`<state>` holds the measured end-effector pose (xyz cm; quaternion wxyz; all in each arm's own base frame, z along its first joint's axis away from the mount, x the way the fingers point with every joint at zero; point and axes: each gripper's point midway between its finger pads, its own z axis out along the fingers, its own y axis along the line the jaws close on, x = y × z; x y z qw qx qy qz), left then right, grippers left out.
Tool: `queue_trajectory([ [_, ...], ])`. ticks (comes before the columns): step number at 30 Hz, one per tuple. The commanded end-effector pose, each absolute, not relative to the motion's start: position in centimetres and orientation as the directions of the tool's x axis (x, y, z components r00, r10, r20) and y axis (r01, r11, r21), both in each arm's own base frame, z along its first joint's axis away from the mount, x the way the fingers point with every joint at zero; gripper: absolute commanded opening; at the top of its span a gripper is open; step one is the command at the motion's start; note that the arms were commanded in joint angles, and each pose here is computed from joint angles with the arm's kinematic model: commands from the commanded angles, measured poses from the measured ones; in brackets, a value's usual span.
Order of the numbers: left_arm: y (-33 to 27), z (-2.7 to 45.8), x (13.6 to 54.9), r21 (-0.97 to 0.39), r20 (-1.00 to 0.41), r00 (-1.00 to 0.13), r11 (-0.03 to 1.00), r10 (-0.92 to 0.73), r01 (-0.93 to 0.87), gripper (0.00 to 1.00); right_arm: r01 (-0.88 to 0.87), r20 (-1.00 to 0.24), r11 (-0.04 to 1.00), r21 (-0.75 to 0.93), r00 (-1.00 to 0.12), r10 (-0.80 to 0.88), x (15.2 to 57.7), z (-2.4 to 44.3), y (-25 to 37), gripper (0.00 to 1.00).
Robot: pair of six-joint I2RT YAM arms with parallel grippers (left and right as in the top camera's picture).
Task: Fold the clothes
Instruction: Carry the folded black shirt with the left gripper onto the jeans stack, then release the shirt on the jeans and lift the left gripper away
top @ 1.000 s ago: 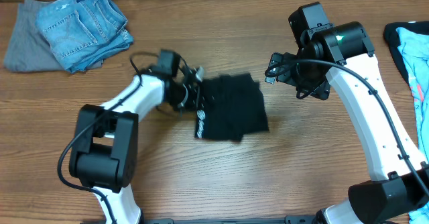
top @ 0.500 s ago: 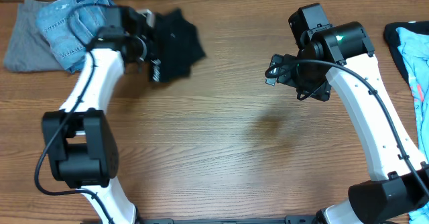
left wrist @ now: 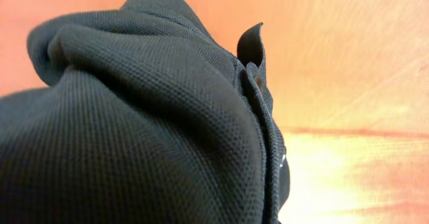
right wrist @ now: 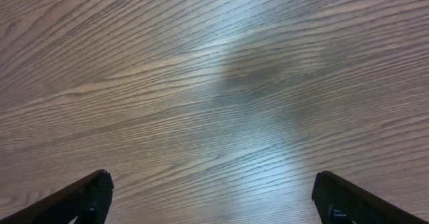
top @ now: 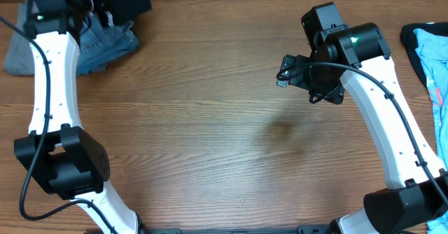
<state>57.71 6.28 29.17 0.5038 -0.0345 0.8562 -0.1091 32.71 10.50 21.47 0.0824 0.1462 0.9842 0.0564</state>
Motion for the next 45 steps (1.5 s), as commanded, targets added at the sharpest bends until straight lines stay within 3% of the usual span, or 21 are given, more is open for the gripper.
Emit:
queue_trajectory([
  [1, 7.5, 32.8, 57.8, -0.177, -0.900, -0.415, 0.982, -0.135, 0.065, 0.10, 0.290, -0.147, 0.948, 0.127, -0.940, 0.308, 32.6, 21.5, 10.2, 0.99],
  [6, 8.9, 30.4, 58.1, -0.172, -0.879, -0.457, 0.984, -0.133, 0.045, 0.10, 0.292, -0.134, 0.949, 0.117, -0.942, 0.307, 32.2, 21.5, 10.1, 1.00],
  [13, 15.6, 20.6, 60.7, -0.168, -0.817, -0.535, 0.976, -0.215, -0.136, 0.16, 0.295, -0.113, 0.950, 0.103, -0.946, 0.305, 31.6, 21.4, 9.9, 0.99],
  [19, 22.0, 12.0, 58.7, -0.219, -0.704, -0.620, 0.936, -0.346, -0.274, 0.29, 0.295, -0.108, 0.950, 0.099, -0.946, 0.305, 31.5, 21.3, 9.8, 1.00],
  [24, 26.3, 9.7, 56.4, -0.210, -0.664, -0.626, 0.906, -0.408, -0.367, 0.30, 0.295, -0.106, 0.950, 0.098, -0.946, 0.305, 31.4, 21.3, 9.8, 1.00],
  [25, 26.9, 9.8, 56.2, -0.213, -0.665, -0.621, 0.903, -0.414, -0.374, 0.36, 0.296, -0.105, 0.950, 0.097, -0.946, 0.305, 31.4, 21.3, 9.8, 1.00],
  [27, 27.6, 10.5, 55.9, -0.229, -0.670, -0.609, 0.899, -0.424, -0.374, 0.71, 0.296, -0.105, 0.950, 0.097, -0.946, 0.305, 31.4, 21.3, 9.8, 1.00],
  [28, 27.8, 10.9, 55.9, -0.230, -0.674, -0.605, 0.899, -0.424, -0.374, 0.77, 0.296, -0.105, 0.950, 0.097, -0.946, 0.305, 31.4, 21.3, 9.8, 1.00],
  [30, 28.0, 11.6, 55.9, -0.229, -0.678, -0.601, 0.898, -0.424, -0.375, 0.99, 0.296, -0.104, 0.950, 0.097, -0.946, 0.306, 31.3, 21.3, 9.8, 1.00],
  [39, 26.5, 18.6, 57.4, -0.280, -0.713, -0.542, 0.890, -0.444, -0.360, 1.00, 0.310, -0.102, 0.945, 0.099, -0.942, 0.320, 31.3, 21.3, 9.8, 1.00],
  [43, 22.5, 22.2, 58.6, -0.367, -0.724, -0.544, 0.904, -0.425, -0.218, 1.00, 0.310, -0.102, 0.946, 0.099, -0.942, 0.320, 31.3, 21.3, 9.8, 1.00],
  [45, 20.7, 22.3, 59.0, -0.393, -0.717, -0.559, 0.904, -0.416, -0.168, 0.87, 0.310, -0.104, 0.945, 0.100, -0.942, 0.320, 31.4, 21.3, 9.8, 1.00],
])
